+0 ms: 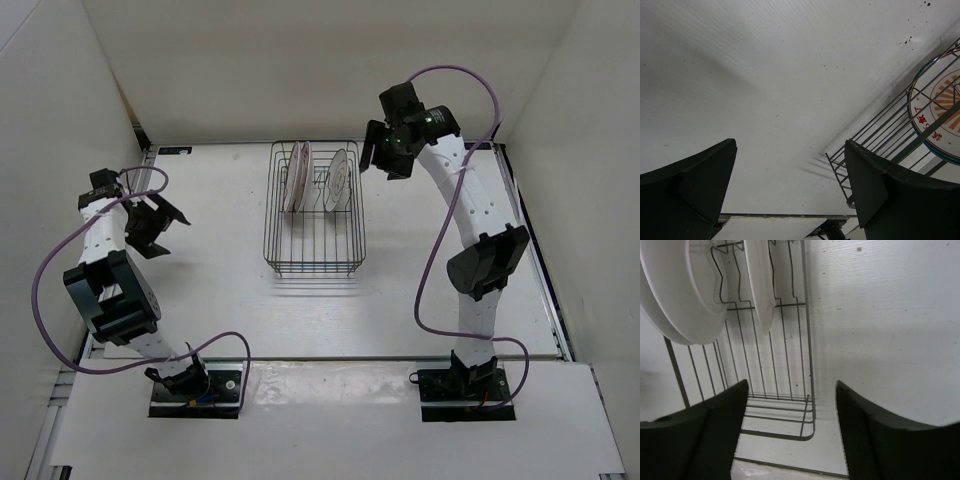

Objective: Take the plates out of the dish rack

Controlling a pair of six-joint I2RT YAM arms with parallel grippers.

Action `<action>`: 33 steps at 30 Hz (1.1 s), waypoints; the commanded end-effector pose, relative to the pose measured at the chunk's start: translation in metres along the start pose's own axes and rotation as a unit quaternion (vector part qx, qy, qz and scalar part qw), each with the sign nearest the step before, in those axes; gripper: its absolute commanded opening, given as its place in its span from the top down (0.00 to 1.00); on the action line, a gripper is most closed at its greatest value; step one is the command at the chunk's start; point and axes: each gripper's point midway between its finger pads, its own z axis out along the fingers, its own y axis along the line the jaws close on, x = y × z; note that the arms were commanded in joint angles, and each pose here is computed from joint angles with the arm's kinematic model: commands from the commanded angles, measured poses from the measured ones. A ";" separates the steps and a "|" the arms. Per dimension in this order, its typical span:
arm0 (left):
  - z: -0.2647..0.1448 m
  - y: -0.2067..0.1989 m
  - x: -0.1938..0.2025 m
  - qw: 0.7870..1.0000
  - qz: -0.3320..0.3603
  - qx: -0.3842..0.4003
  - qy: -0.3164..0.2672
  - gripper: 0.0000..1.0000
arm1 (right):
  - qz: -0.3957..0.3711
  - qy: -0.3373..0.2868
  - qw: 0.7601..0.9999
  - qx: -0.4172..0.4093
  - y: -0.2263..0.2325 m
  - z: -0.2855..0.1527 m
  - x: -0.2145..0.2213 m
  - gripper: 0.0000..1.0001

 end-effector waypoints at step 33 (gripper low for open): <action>-0.004 0.008 0.024 1.000 0.022 0.008 0.012 0.00 | -0.002 -0.045 0.999 -0.026 0.024 0.082 -0.029 0.24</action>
